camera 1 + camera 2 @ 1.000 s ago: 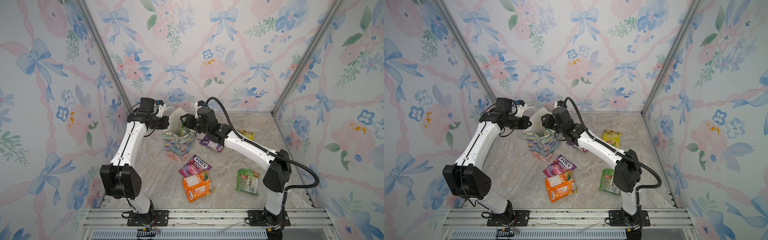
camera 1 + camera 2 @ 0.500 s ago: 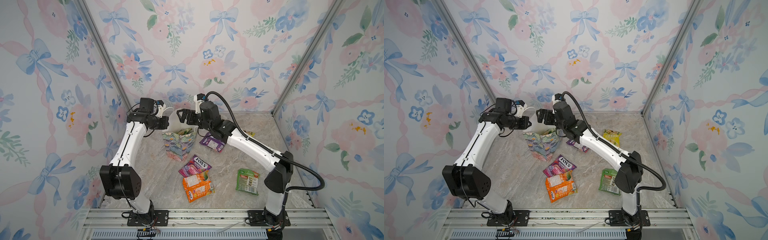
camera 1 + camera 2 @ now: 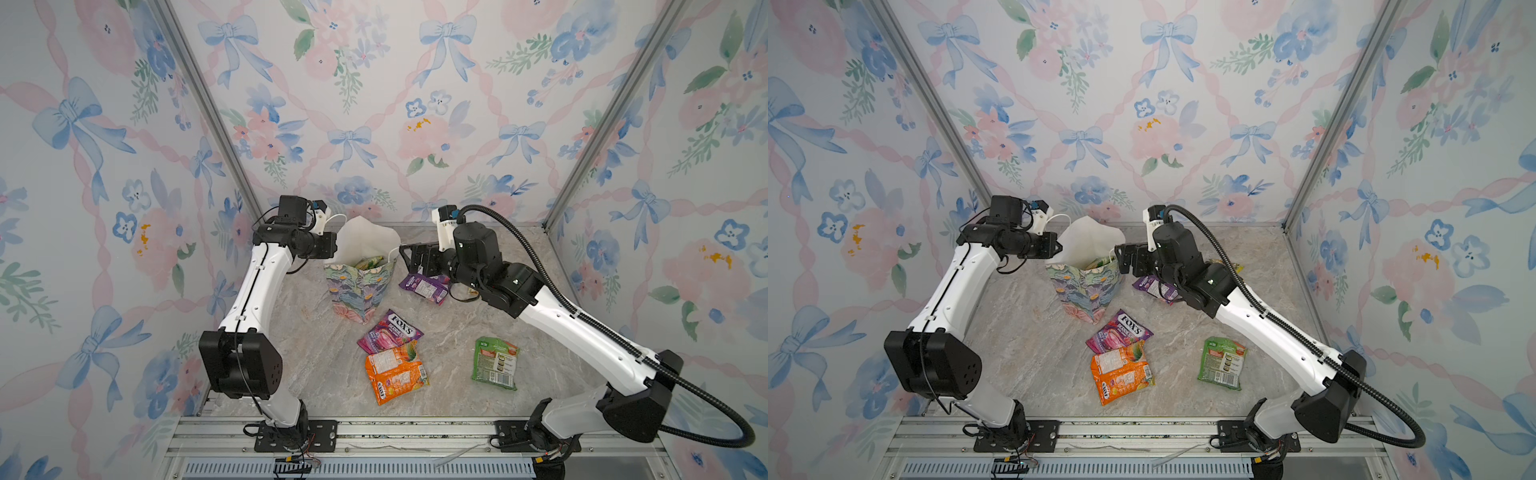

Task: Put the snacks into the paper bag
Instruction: 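Raise the right gripper from the bag and move toward the orange packet, then lower the right gripper onto the orange packet and grasp it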

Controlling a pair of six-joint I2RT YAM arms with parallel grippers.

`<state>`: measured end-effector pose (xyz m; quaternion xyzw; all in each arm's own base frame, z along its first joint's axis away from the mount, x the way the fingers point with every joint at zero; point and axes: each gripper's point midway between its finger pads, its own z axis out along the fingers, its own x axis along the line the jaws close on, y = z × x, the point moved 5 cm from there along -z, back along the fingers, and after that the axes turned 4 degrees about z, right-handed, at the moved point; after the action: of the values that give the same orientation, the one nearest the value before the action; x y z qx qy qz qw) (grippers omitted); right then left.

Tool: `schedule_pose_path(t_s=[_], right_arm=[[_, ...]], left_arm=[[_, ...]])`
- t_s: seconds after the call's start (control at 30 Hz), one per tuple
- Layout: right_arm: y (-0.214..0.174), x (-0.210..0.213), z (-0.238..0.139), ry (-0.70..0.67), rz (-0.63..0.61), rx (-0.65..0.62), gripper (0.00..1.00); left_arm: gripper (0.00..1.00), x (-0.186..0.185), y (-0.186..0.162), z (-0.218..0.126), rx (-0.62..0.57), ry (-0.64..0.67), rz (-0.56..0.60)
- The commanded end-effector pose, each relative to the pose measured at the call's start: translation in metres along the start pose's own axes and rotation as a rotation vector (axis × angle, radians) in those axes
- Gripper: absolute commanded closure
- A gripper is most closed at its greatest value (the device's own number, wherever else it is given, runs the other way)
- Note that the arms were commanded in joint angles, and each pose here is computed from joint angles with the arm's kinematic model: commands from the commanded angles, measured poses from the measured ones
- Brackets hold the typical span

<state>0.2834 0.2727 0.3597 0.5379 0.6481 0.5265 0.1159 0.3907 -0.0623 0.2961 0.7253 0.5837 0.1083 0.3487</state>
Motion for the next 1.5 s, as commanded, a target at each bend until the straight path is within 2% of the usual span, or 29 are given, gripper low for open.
schedule_pose_path(t_s=[0.0, 0.13, 0.3, 0.57, 1.03, 1.17, 1.33, 1.47], right_arm=[[-0.063, -0.029, 0.0, -0.078, 0.034, 0.197, 0.02], [-0.126, -0.042, -0.004, -0.097, 0.083, 0.352, 0.0], [-0.197, -0.04, 0.001, -0.08, 0.183, 0.502, 0.05], [-0.262, -0.044, 0.013, -0.116, 0.158, 0.663, 0.19], [-0.301, -0.056, 0.035, -0.149, 0.097, 0.756, 0.53], [-0.301, -0.059, 0.036, -0.171, 0.06, 0.768, 0.66], [-0.29, -0.061, 0.034, -0.207, -0.043, 0.772, 0.82], [-0.273, -0.063, 0.028, -0.244, -0.201, 0.778, 0.92]], left_arm=[[1.0, 0.001, -0.003, -0.01, -0.007, 0.01, 0.004], [1.0, 0.003, -0.005, -0.008, 0.001, 0.016, 0.001], [1.0, 0.004, -0.005, -0.009, 0.0, 0.017, 0.0], [1.0, 0.006, -0.007, -0.005, 0.012, 0.021, -0.005], [1.0, 0.006, -0.008, -0.005, 0.013, 0.026, -0.007], [1.0, 0.006, -0.009, -0.004, 0.016, 0.022, -0.009], [1.0, 0.005, -0.008, -0.005, 0.014, 0.021, -0.007], [1.0, 0.006, -0.009, -0.004, 0.017, 0.022, -0.009]])
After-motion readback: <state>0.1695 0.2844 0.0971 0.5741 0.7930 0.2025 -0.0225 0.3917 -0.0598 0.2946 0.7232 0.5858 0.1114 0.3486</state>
